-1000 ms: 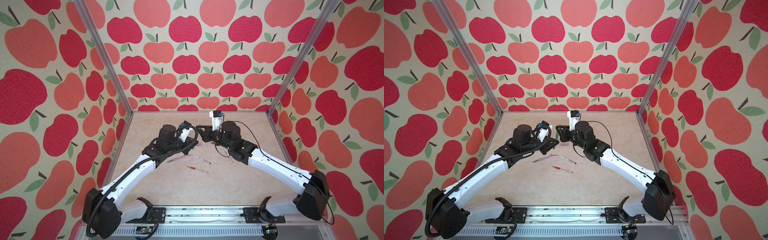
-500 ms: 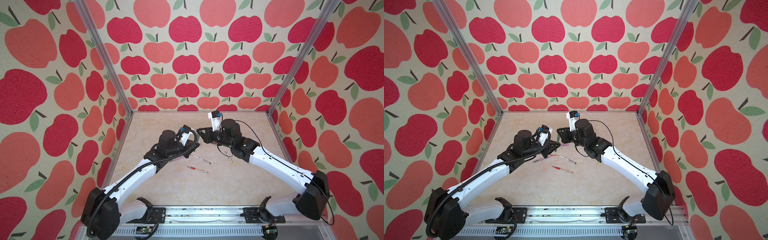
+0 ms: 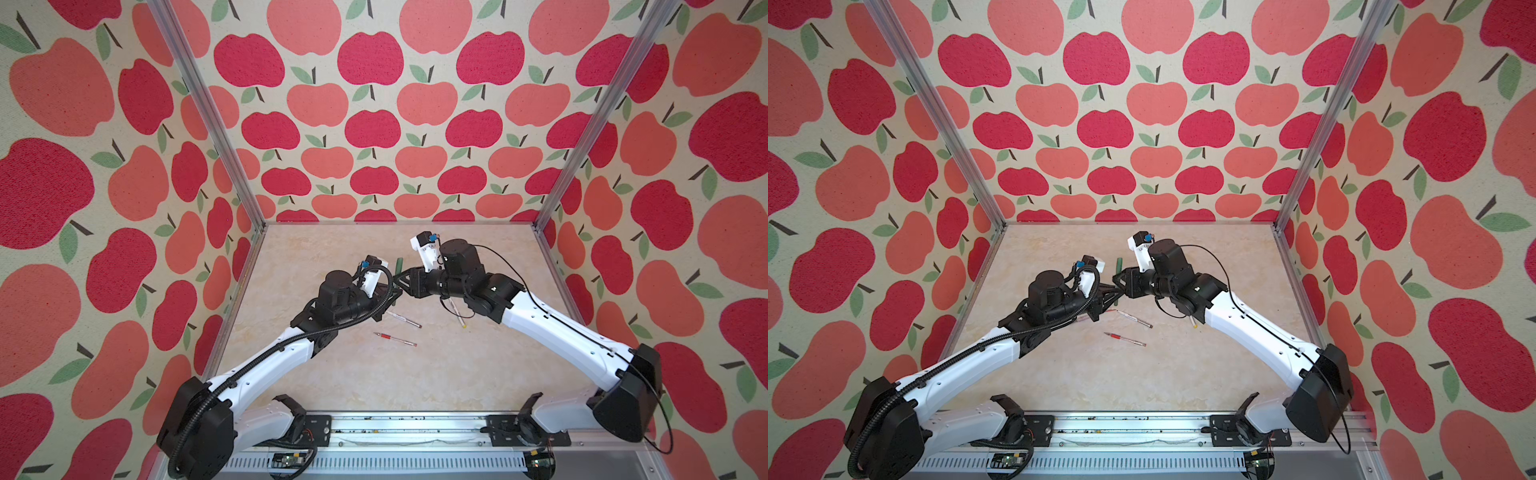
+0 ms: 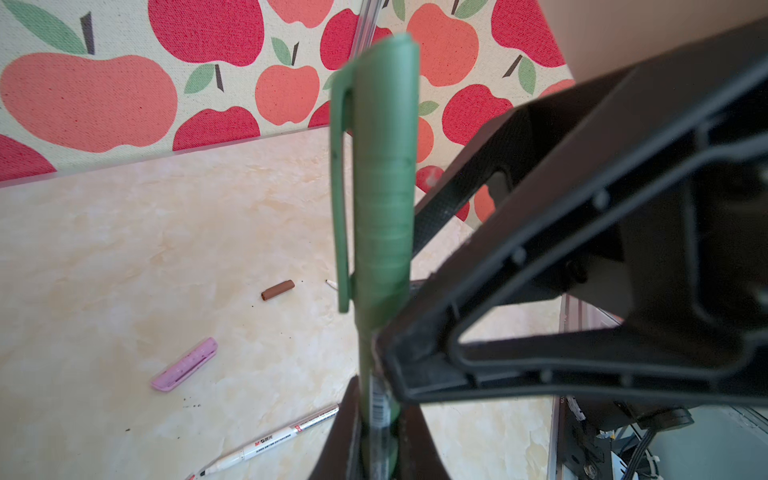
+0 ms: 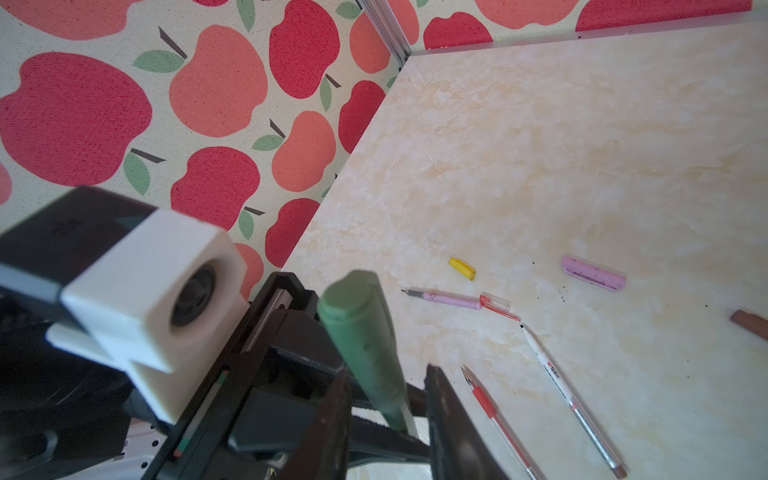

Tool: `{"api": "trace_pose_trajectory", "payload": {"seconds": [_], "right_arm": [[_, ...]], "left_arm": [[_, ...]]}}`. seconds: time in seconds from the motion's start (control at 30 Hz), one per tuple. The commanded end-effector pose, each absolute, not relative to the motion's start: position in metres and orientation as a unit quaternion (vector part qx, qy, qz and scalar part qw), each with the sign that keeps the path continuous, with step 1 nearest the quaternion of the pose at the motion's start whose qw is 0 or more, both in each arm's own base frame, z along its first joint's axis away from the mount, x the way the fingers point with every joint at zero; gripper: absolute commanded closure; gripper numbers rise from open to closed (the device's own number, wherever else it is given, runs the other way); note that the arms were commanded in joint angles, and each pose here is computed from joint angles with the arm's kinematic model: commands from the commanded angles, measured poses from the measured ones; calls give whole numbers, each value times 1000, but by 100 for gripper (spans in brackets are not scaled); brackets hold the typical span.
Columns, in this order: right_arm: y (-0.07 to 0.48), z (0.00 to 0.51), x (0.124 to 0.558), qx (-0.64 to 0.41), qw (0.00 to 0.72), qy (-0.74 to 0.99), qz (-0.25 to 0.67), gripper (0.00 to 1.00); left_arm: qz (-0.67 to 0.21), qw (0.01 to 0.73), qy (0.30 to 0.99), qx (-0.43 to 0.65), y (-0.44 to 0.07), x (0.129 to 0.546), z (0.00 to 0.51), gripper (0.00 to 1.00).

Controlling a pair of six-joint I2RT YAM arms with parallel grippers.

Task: Insert the pens into the pen caps
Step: 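Open left gripper and release the capped pen to right gripper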

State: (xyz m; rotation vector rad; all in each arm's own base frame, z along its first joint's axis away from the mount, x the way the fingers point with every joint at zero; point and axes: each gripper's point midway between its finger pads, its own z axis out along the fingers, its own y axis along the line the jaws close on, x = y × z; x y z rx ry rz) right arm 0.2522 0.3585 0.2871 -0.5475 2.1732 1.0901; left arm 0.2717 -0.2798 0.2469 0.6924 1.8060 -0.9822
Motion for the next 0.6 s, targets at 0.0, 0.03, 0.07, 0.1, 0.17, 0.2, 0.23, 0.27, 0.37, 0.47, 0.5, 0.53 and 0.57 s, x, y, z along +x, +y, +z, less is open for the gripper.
{"api": "trace_pose_trajectory", "payload": {"seconds": [0.0, 0.03, 0.07, 0.1, 0.17, 0.2, 0.23, 0.27, 0.37, 0.47, 0.5, 0.53, 0.57], "right_arm": [[353, 300, 247, -220, 329, 819, 414, 67], [353, 300, 247, -221, 330, 819, 414, 68], [353, 299, 247, -220, 330, 820, 413, 69], [354, 299, 247, -220, 330, 819, 414, 70], [355, 299, 248, -220, 329, 819, 415, 72], [355, 299, 248, -220, 329, 819, 415, 73], [355, 299, 248, -220, 330, 819, 416, 74], [356, 298, 249, -219, 329, 819, 416, 75], [355, 298, 249, -216, 330, 818, 418, 79], [355, 296, 249, -215, 329, 819, 418, 82], [355, 295, 249, -214, 328, 820, 418, 82], [355, 294, 249, -214, 328, 820, 417, 83], [355, 294, 249, -213, 329, 820, 417, 83]], "left_arm": [[-410, 475, 728, 276, -282, 271, 254, 100], [-411, 473, 729, 276, -283, 271, 253, 100], [-411, 473, 729, 276, -283, 270, 254, 100], [-411, 473, 729, 275, -284, 271, 254, 100], [-413, 473, 729, 272, -284, 271, 255, 100], [-414, 473, 729, 269, -284, 271, 255, 100], [-417, 473, 729, 266, -285, 272, 256, 100], [-419, 474, 729, 263, -285, 272, 257, 100], [-426, 472, 728, 257, -287, 273, 259, 100], [-427, 472, 728, 255, -288, 273, 258, 100], [-428, 470, 728, 255, -289, 273, 258, 100], [-428, 471, 728, 255, -289, 274, 258, 100], [-428, 470, 729, 255, -290, 273, 258, 100]]}}
